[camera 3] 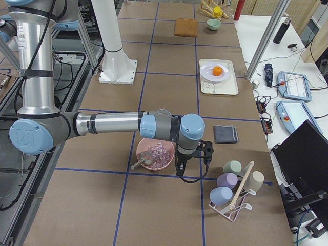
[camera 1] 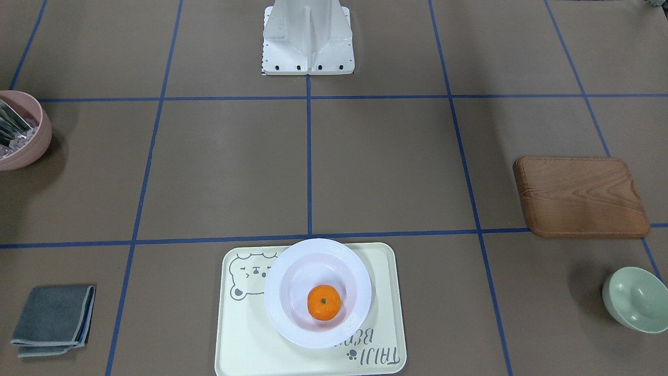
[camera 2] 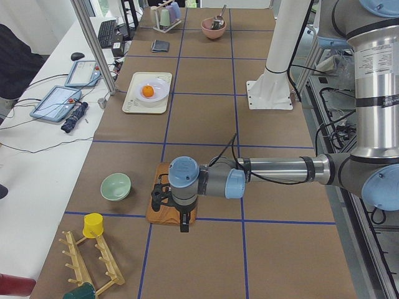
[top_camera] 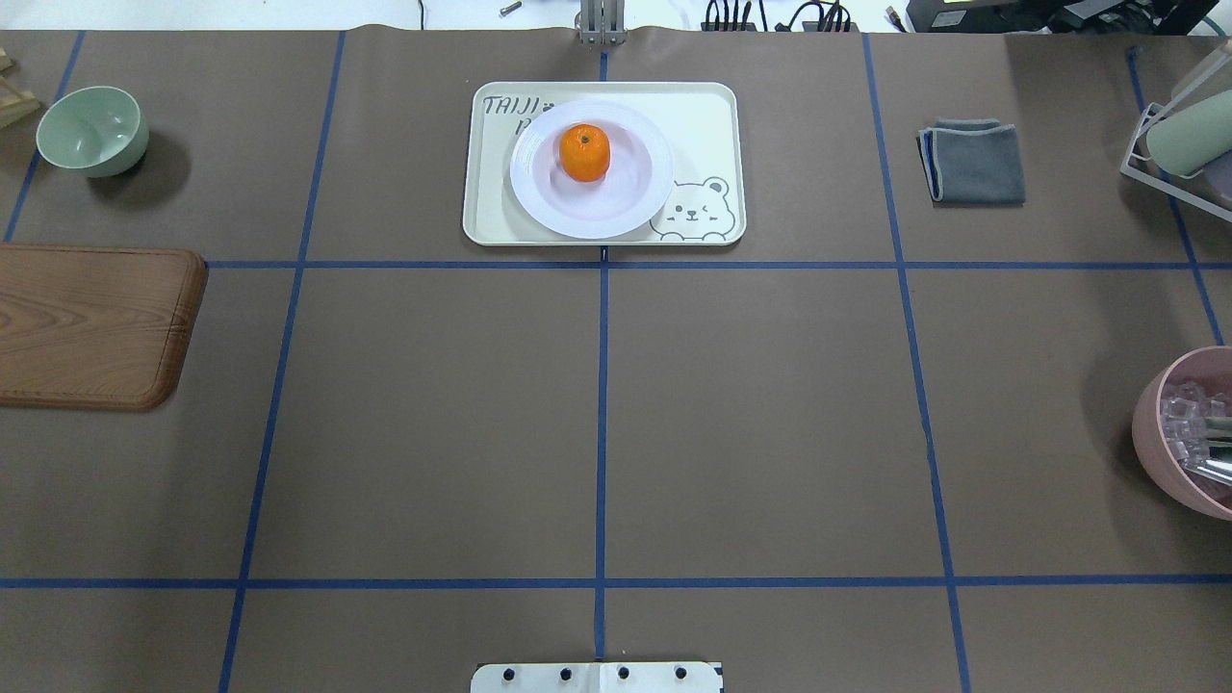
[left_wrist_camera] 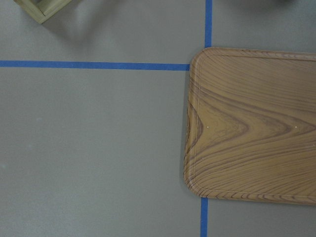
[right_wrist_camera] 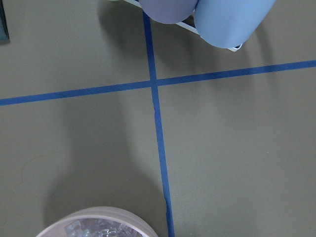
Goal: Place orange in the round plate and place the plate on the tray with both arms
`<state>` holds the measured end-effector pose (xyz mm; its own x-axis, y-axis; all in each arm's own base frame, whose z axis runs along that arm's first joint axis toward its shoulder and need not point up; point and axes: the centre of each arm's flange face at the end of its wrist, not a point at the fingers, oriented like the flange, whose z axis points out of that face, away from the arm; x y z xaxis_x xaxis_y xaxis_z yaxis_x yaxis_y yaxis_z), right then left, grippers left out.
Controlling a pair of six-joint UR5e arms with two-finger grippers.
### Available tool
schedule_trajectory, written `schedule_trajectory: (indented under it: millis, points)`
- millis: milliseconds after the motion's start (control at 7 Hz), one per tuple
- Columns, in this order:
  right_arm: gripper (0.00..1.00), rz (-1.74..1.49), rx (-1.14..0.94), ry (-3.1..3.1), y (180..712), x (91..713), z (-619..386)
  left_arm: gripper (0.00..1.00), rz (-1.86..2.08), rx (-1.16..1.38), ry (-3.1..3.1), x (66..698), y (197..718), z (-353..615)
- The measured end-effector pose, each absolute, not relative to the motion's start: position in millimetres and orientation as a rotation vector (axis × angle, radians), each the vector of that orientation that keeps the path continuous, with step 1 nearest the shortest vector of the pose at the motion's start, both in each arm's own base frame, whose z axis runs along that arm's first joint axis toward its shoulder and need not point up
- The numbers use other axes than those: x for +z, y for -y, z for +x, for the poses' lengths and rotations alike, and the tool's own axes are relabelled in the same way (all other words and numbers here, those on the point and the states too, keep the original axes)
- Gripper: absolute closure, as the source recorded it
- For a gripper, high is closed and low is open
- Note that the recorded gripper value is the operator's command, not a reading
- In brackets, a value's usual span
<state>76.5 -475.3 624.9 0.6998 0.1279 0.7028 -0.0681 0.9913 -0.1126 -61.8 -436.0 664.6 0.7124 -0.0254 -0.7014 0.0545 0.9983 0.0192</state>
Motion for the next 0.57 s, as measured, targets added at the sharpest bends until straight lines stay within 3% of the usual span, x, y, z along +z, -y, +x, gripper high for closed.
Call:
schedule_trajectory:
  millis: [571]
  points:
    - [0.00,-0.079,0.110,0.790,475.5,624.0,76.3,0.01,0.037,-0.044,-0.777,666.0,436.4,-61.3]
